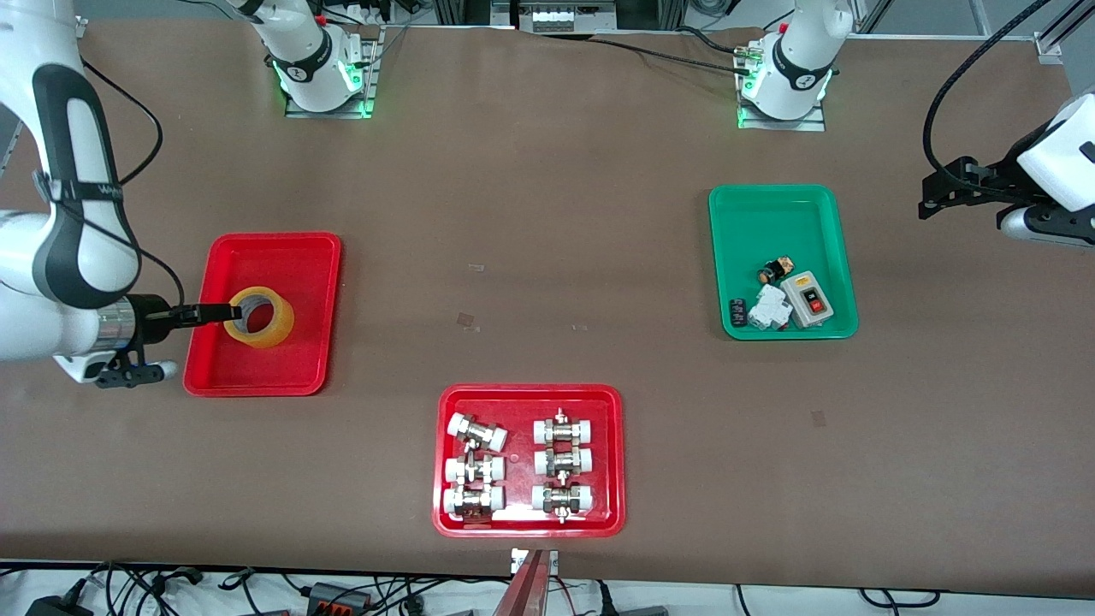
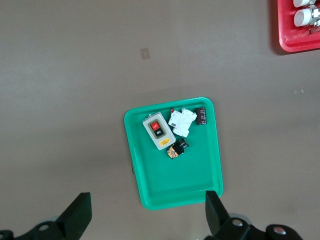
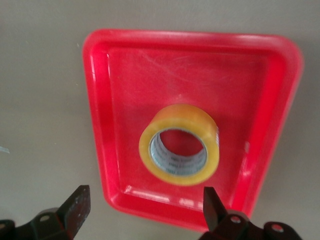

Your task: Left arm passes tape to right arm into tray

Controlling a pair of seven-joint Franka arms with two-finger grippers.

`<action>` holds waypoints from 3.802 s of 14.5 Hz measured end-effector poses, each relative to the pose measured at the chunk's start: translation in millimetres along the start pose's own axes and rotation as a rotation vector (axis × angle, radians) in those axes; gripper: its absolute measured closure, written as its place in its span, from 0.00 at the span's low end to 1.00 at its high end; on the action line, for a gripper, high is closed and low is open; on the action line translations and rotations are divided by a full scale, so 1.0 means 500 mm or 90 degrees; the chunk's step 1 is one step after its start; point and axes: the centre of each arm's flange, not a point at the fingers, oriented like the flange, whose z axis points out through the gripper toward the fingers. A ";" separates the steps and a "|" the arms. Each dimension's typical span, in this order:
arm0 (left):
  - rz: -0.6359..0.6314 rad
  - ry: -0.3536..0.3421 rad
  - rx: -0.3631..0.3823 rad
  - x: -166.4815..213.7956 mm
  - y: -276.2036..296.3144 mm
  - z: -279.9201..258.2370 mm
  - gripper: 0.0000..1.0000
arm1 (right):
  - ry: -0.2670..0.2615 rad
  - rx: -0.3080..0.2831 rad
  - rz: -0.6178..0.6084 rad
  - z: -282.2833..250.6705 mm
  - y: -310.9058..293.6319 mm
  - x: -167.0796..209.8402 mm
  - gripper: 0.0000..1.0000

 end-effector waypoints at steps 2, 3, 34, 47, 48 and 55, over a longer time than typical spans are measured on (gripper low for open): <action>-0.002 0.001 0.000 -0.003 -0.004 -0.003 0.00 | 0.000 -0.036 0.018 -0.098 -0.062 -0.030 0.00; -0.004 0.001 0.000 -0.004 -0.006 -0.003 0.00 | -0.001 -0.049 0.026 -0.143 -0.086 -0.049 0.00; -0.009 -0.003 0.000 -0.006 -0.015 -0.001 0.00 | 0.207 -0.130 0.077 -0.381 -0.154 -0.272 0.00; -0.009 -0.003 0.000 -0.006 -0.015 -0.001 0.00 | 0.188 -0.130 0.060 -0.366 -0.161 -0.317 0.00; -0.009 -0.003 0.000 -0.006 -0.015 -0.001 0.00 | 0.187 -0.131 0.058 -0.366 -0.161 -0.317 0.00; -0.009 -0.003 0.000 -0.006 -0.015 -0.001 0.00 | 0.187 -0.131 0.054 -0.366 -0.163 -0.316 0.00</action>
